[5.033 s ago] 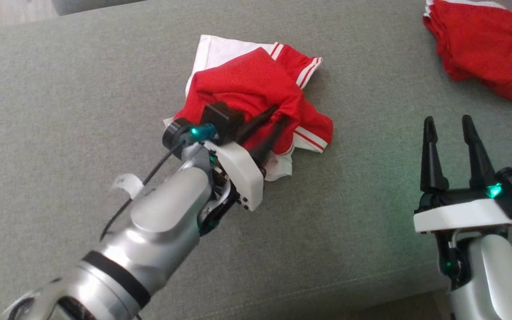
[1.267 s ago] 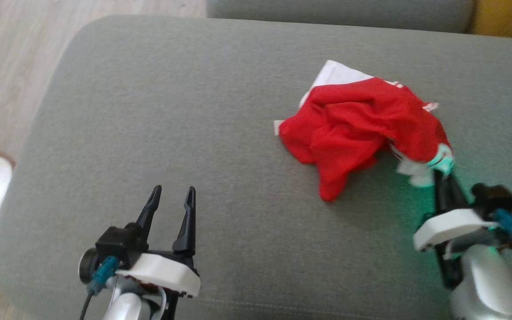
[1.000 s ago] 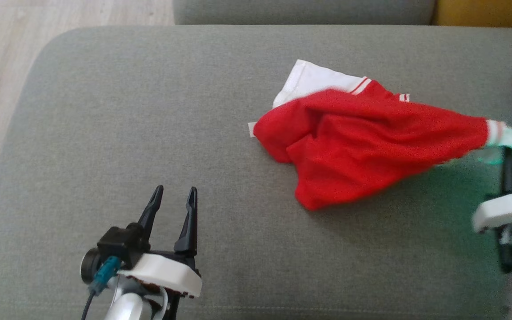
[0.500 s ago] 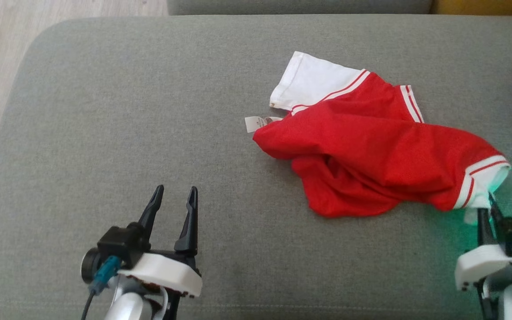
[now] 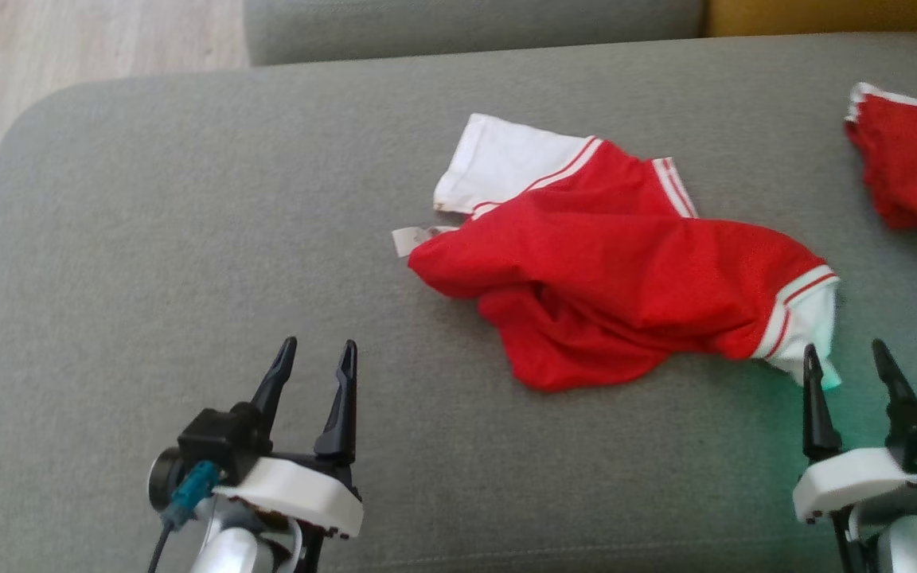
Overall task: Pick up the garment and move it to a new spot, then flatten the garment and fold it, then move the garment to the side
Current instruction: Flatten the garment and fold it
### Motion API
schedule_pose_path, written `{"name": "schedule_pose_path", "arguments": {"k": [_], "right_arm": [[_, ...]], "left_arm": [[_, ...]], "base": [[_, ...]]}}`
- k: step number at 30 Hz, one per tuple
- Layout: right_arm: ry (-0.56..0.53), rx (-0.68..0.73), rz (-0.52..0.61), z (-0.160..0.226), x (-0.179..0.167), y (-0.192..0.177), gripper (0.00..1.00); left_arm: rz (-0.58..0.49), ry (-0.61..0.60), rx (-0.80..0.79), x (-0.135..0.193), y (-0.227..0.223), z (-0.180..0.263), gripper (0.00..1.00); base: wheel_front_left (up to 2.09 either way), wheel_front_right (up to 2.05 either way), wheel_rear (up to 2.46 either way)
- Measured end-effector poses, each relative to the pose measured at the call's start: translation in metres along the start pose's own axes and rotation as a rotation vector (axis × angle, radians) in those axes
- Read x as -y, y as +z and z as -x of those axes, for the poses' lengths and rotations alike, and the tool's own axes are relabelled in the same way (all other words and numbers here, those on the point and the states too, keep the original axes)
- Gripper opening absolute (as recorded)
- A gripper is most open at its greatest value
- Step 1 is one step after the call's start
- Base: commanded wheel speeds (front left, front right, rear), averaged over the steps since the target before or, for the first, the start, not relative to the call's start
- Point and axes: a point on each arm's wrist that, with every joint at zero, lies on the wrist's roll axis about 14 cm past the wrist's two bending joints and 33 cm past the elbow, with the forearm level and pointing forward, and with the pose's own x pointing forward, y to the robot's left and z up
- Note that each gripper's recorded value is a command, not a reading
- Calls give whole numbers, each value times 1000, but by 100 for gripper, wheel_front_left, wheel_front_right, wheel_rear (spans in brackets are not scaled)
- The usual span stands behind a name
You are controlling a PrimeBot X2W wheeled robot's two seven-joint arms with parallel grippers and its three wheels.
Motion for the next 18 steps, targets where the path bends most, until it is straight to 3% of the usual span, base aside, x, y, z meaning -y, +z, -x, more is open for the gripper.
{"name": "schedule_pose_path", "arguments": {"k": [11, 18], "right_arm": [[25, 178, -85, 10, -9, 53, 100], [35, 205, -135, 11, -12, 61, 100]], "left_arm": [[-10, -80, 9, 25, 4, 4, 100], [-61, -283, -137, 72, -43, 15, 100]], "base": [[0, 0, 0], [0, 0, 0]]}}
